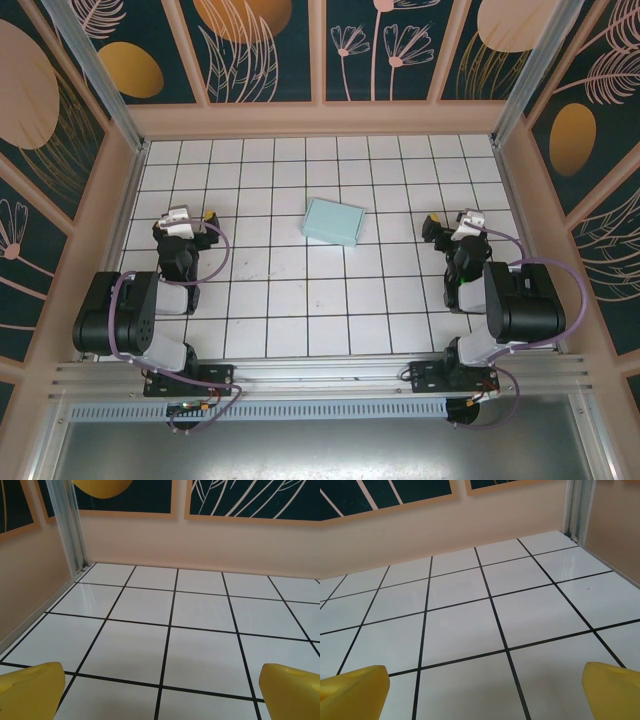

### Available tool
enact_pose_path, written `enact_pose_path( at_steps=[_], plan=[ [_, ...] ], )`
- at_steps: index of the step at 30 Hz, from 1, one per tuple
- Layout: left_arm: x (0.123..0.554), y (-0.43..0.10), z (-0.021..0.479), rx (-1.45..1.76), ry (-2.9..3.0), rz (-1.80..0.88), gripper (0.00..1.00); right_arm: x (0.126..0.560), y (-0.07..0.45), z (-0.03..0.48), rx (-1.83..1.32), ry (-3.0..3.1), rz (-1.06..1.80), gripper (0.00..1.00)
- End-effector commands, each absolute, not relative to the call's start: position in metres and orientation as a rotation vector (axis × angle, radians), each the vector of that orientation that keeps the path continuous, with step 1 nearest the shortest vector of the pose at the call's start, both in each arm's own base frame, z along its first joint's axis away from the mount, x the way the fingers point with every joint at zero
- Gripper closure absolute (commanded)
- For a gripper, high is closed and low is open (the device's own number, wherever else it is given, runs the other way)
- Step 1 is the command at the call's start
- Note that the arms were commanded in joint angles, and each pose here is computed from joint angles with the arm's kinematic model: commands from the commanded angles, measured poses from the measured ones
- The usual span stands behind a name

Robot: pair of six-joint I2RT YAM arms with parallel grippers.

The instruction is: Fold the paper box

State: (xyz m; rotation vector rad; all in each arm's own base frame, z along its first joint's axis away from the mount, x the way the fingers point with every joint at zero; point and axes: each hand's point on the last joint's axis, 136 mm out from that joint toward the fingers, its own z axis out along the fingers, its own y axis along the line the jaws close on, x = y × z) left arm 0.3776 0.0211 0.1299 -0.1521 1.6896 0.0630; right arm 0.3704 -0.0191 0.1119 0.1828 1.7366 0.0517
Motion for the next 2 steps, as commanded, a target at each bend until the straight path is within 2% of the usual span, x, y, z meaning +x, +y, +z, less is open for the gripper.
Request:
enact_pose_path(
  at_steps=[1,2],
  plan=[
    [0.3773,0.0194,0.1346,-0.149,1.666,0.043,0.01,0.3751,-0.0185,0.1231,0.169,1.697,0.038,0.01],
    [0.3775,0.0194,0.1354,-0.149,1.664,0.042,0.01,0.3753,-0.0181,0.1233,0.167,1.697,0.039,0.01]
  ],
)
